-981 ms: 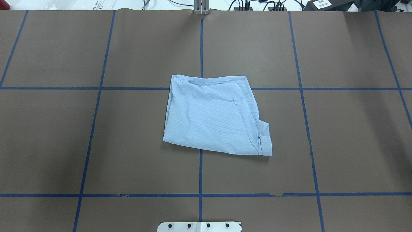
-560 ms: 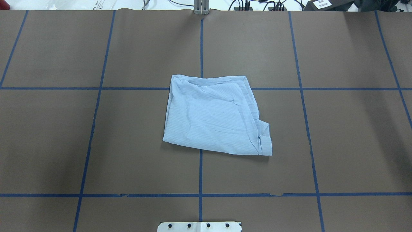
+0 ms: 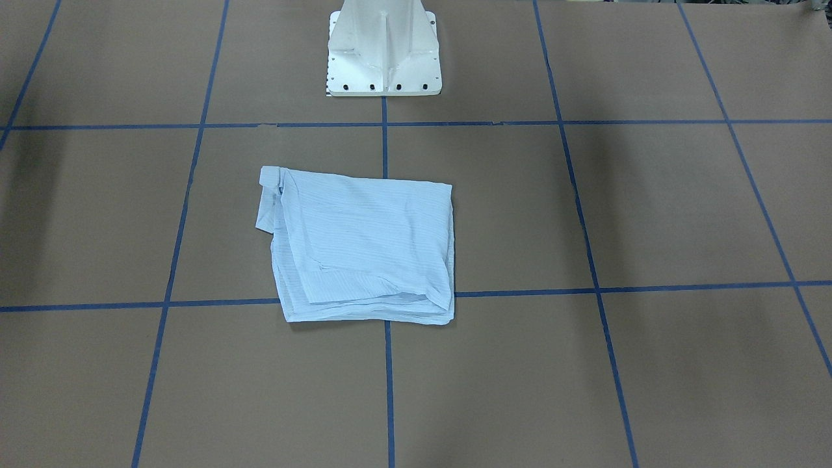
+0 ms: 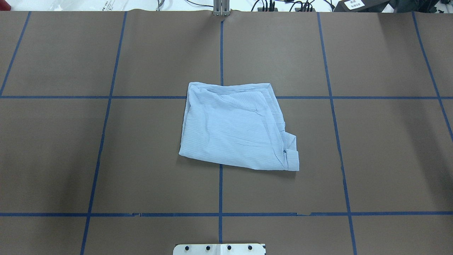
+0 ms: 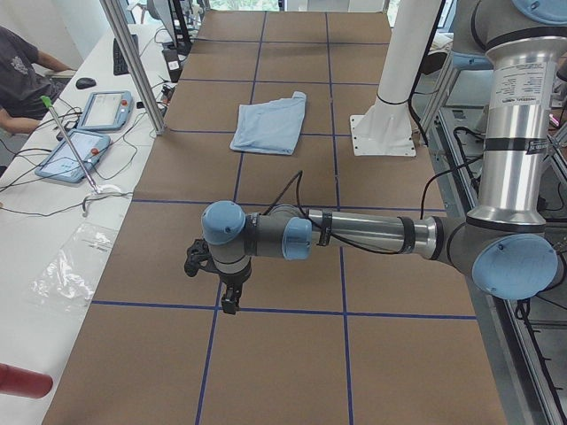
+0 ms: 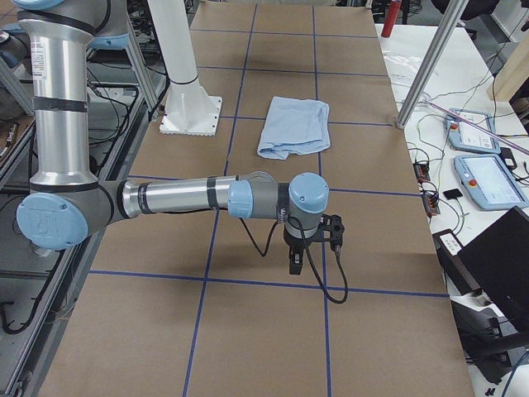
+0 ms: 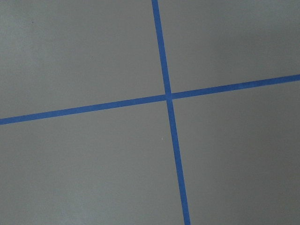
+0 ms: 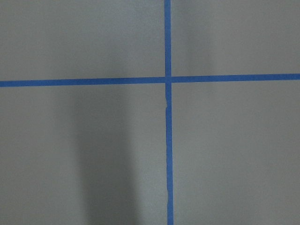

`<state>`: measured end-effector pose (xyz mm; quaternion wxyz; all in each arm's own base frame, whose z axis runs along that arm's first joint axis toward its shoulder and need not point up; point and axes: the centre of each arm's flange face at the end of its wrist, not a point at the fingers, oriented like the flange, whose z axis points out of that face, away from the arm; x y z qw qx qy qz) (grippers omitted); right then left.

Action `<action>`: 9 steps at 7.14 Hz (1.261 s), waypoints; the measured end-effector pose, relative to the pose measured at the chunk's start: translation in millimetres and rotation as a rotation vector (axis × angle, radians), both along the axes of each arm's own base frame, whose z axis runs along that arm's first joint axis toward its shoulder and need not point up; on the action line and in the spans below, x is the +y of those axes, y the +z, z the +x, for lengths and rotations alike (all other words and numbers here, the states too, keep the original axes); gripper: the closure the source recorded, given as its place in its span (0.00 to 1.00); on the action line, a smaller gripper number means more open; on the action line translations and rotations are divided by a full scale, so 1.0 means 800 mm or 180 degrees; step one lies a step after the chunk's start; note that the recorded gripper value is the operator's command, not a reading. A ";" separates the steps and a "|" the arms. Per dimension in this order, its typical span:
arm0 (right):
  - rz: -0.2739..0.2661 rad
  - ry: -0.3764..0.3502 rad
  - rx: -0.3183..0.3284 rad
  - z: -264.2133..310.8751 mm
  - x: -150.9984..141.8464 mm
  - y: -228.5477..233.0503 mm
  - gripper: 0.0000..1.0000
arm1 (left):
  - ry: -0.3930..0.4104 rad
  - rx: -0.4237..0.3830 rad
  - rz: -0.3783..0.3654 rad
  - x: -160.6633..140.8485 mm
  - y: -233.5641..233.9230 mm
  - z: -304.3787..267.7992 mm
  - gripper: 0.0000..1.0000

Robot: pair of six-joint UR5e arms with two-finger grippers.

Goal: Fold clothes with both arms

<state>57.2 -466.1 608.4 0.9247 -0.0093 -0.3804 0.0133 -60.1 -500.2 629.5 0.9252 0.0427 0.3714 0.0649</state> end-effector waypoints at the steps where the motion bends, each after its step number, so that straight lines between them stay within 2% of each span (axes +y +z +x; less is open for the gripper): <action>1: -0.0001 0.0022 0.0000 0.004 0.013 -0.001 0.00 | -0.0003 -0.0001 0.0003 0.000 -0.001 0.000 0.00; 3: -0.0035 0.0058 -0.0011 0.010 0.029 0.004 0.00 | -0.0006 -0.0004 0.0005 -0.001 -0.003 0.000 0.00; 9: -0.0039 0.0060 -0.0014 0.010 0.029 0.005 0.00 | -0.0020 -0.0008 0.0002 -0.002 -0.004 0.000 0.00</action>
